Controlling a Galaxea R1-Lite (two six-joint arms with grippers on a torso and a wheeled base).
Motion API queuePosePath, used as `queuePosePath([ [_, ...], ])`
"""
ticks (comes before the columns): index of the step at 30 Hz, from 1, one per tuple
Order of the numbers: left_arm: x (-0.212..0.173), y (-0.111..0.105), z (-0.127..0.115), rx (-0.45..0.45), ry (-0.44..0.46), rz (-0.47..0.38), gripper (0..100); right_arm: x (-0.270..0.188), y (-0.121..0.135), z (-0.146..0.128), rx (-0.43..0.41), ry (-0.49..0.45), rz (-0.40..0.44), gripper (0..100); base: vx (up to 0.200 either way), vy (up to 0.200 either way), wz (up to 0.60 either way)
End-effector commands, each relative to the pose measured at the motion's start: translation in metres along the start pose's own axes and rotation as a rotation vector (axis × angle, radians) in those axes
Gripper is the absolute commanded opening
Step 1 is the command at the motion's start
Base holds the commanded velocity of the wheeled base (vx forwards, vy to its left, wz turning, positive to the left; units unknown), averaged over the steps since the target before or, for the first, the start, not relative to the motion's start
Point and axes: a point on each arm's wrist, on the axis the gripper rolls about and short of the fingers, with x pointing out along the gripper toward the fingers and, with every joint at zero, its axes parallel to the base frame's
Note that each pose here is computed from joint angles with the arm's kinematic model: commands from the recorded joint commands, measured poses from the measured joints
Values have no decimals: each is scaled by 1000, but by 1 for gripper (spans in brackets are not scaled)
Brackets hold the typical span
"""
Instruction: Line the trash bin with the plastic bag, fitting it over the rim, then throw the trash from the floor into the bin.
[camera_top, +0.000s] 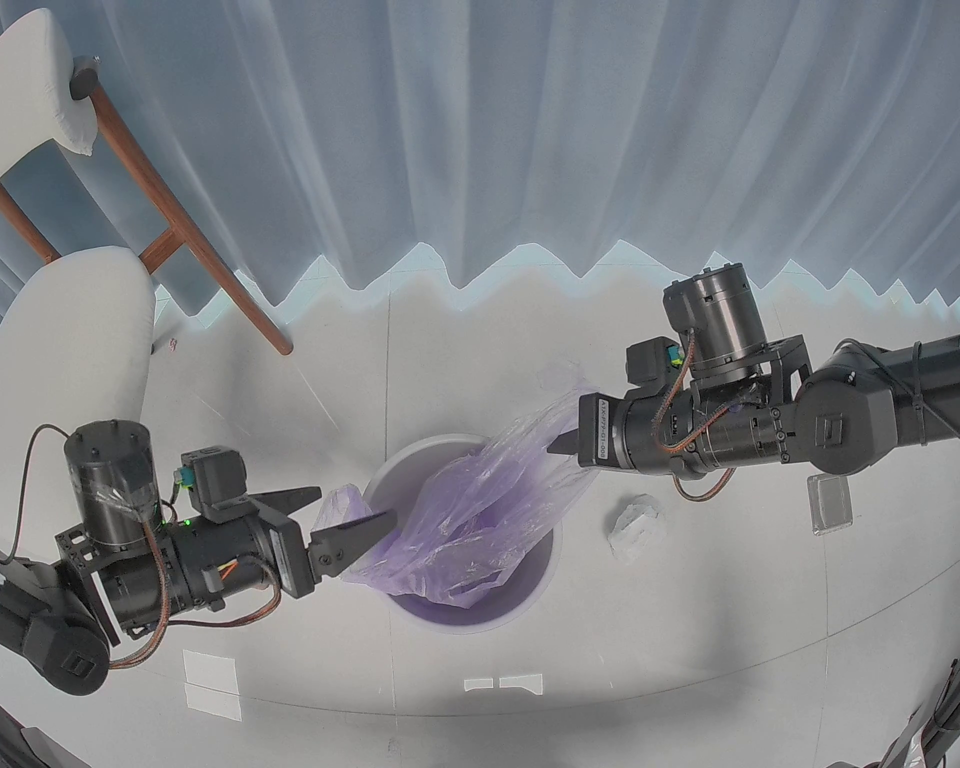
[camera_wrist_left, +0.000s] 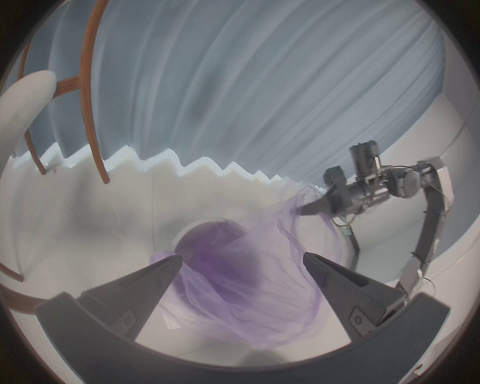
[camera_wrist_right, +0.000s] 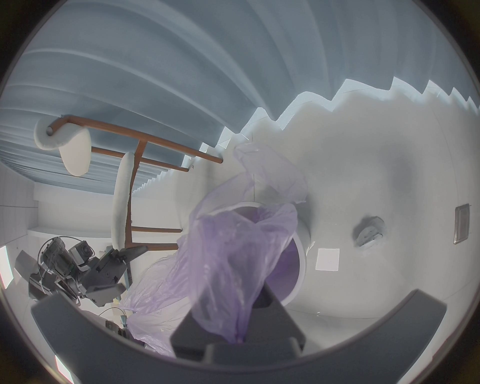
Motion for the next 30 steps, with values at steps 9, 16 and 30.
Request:
queuePosePath([
  [9, -17, 12, -36, 32, 147, -131, 100, 9, -24, -22, -139, -42, 74, 0, 0, 0, 0],
  [16, 11, 60, -25, 238, -32, -174, 100, 10, -29, -30, -154, -44, 81, 0, 0, 0, 0],
  [30, 6, 71, -58, 231, 49, -357, 100, 12, -36, -28, -140, -55, 68, 0, 0, 0, 0],
])
